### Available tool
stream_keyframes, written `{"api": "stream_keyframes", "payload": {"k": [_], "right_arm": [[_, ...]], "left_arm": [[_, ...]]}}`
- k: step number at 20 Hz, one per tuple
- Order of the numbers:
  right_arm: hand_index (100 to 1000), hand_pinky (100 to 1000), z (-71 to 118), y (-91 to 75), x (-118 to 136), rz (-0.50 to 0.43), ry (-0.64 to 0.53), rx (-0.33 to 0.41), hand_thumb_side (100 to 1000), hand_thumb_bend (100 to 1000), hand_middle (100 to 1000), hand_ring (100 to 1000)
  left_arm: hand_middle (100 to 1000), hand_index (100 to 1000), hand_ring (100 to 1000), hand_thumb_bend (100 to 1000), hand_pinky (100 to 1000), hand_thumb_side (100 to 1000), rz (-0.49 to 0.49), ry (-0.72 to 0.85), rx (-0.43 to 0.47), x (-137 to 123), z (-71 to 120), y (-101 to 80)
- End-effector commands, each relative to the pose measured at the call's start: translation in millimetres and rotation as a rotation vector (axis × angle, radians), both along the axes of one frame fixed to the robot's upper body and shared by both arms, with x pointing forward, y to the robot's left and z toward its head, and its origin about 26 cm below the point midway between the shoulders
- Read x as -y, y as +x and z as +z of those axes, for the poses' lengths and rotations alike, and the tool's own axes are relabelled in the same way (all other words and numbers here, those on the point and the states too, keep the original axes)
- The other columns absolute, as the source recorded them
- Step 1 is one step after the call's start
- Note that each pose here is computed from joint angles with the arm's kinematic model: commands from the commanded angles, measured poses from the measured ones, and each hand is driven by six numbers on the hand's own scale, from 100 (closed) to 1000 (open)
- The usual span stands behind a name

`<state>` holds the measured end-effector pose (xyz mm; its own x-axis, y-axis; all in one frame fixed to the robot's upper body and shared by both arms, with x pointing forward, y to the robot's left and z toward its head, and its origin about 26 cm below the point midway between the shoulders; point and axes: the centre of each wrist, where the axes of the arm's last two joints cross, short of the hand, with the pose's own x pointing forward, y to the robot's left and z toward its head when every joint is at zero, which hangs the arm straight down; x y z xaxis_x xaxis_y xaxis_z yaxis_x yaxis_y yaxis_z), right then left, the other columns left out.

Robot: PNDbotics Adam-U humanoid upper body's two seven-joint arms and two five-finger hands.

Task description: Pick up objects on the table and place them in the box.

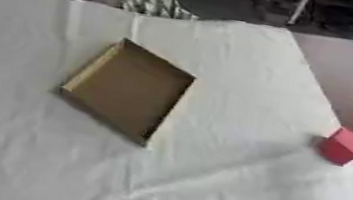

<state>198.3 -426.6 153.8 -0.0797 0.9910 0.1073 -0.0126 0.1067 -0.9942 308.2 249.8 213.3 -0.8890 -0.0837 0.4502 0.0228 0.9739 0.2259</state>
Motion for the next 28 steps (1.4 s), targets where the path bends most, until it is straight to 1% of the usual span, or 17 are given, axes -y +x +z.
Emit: {"api": "stream_keyframes", "payload": {"k": [1, 2, 3, 4, 5, 7, 9, 13, 16, 20, 26, 28], "right_arm": [[966, 918, 14.6, 4.9, -1.6, 0.025, -0.03, -0.014, 461, 100, 945, 926], [971, 920, 15.8, 5.8, -1.9, 0.026, -0.033, -0.025, 401, 100, 949, 931], [973, 921, 17.1, 6.7, -2.2, 0.025, -0.039, -0.036, 362, 116, 953, 937], [977, 921, 18.5, 7.5, -2.3, 0.023, -0.044, -0.045, 331, 130, 956, 942], [977, 921, 19.9, 8.3, -2.5, 0.019, -0.049, -0.051, 327, 131, 956, 942], [980, 921, 22.7, 9.8, -2.6, 0.011, -0.053, -0.057, 376, 128, 956, 942], [981, 923, 25.8, 11.4, -2.6, 0.002, -0.052, -0.063, 452, 115, 960, 948], [987, 924, 33.3, 15.1, -3.2, -0.019, -0.043, -0.091, 559, 100, 962, 954], [987, 924, 38.9, 18.0, -3.9, -0.031, -0.031, -0.113, 579, 100, 961, 956], [988, 924, 42.5, 20.9, -5.8, -0.038, -0.01, -0.155, 629, 100, 961, 960], [987, 927, 45.0, 24.5, -9.2, -0.018, 0.02, -0.198, 689, 100, 964, 966], [989, 928, 45.9, 25.9, -9.4, -0.01, 0.026, -0.21, 735, 100, 967, 971]], "left_arm": [[649, 788, 702, 100, 546, 682, -0.015, 0.002, 0.02, 1.8, 5.6, -2.1], [649, 788, 702, 100, 546, 682, -0.016, 0.002, 0.019, 1.9, 5.5, -2.1], [649, 788, 702, 100, 546, 682, -0.017, 0.002, 0.019, 2.1, 5.4, -2.1], [649, 788, 702, 100, 546, 682, -0.018, 0.002, 0.018, 2.2, 5.3, -2.1], [649, 787, 702, 100, 546, 682, -0.018, 0.001, 0.017, 2.2, 5.2, -2.1], [649, 787, 702, 100, 546, 682, -0.02, 0.001, 0.015, 2.5, 4.9, -2.2], [649, 787, 702, 100, 546, 682, -0.023, 0.001, 0.012, 2.9, 4.4, -2.2], [648, 782, 701, 100, 545, 683, -0.023, 0.0, 0.004, 3.2, 3.5, -2.4], [649, 776, 701, 100, 545, 682, -0.024, 0.001, 0.004, 3.5, 3.7, -2.3], [648, 773, 701, 100, 544, 683, -0.027, 0.001, 0.003, 4.1, 3.7, -2.2], [648, 772, 701, 100, 543, 684, -0.033, 0.0, -0.005, 5.4, 2.9, -2.3], [648, 772, 701, 100, 543, 684, -0.035, 0.0, -0.005, 5.7, 2.9, -2.2]]}}
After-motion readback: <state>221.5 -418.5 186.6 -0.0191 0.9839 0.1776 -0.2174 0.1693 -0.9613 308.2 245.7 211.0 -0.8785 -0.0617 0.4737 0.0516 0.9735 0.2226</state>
